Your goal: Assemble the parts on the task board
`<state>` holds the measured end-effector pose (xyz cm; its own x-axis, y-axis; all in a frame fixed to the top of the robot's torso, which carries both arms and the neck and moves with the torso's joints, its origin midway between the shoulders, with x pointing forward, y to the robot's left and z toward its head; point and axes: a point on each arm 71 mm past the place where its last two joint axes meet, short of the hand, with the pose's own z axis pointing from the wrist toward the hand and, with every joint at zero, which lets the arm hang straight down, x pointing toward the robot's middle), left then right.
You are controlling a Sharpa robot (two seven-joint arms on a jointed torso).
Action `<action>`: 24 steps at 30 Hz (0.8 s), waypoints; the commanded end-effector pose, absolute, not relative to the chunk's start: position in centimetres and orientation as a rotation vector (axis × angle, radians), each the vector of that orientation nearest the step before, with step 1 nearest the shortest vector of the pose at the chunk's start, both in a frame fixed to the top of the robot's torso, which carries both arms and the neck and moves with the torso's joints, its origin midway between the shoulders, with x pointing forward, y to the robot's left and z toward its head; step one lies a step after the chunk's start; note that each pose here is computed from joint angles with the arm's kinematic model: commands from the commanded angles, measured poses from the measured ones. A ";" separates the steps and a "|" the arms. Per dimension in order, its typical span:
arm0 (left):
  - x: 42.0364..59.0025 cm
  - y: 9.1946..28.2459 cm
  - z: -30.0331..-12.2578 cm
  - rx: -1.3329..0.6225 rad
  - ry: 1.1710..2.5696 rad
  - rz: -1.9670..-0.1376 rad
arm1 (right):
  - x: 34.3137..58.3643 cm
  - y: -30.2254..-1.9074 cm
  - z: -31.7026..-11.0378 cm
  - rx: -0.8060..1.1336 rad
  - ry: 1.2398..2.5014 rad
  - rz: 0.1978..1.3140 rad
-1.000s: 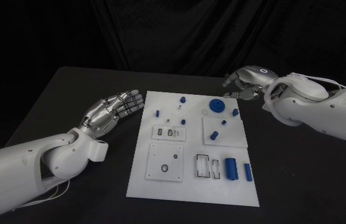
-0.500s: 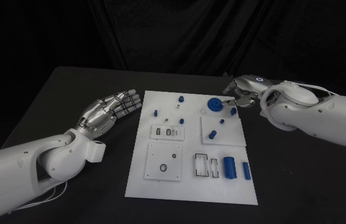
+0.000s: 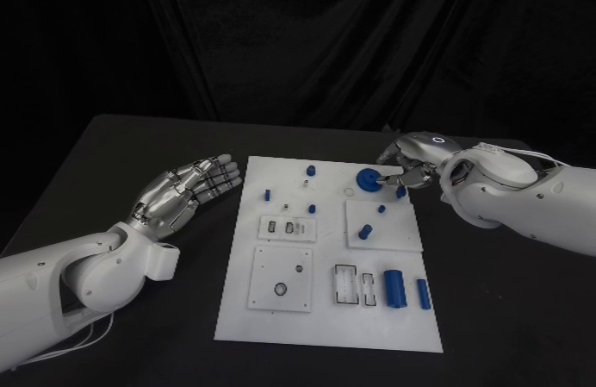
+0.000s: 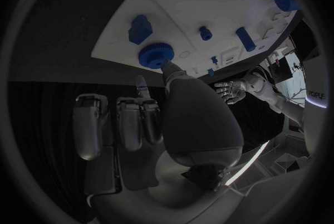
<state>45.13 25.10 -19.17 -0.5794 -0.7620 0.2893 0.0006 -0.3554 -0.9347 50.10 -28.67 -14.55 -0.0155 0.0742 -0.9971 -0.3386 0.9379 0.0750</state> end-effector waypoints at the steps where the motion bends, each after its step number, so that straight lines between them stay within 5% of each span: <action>1: 44.9 25.8 -17.5 -0.901 1.070 -2.111 | 50.0 -28.5 -14.5 -0.221 1.527 0.324; 24: 44.9 25.9 -17.5 -0.902 1.071 -2.111 | 50.3 -27.5 -15.5 -0.251 1.553 0.306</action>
<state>45.19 25.23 -19.20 -0.5794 -0.7618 0.2898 0.0005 -0.3559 -0.9345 50.30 -27.35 -15.38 -0.0131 0.0498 -0.9987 -0.3652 0.9295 0.0512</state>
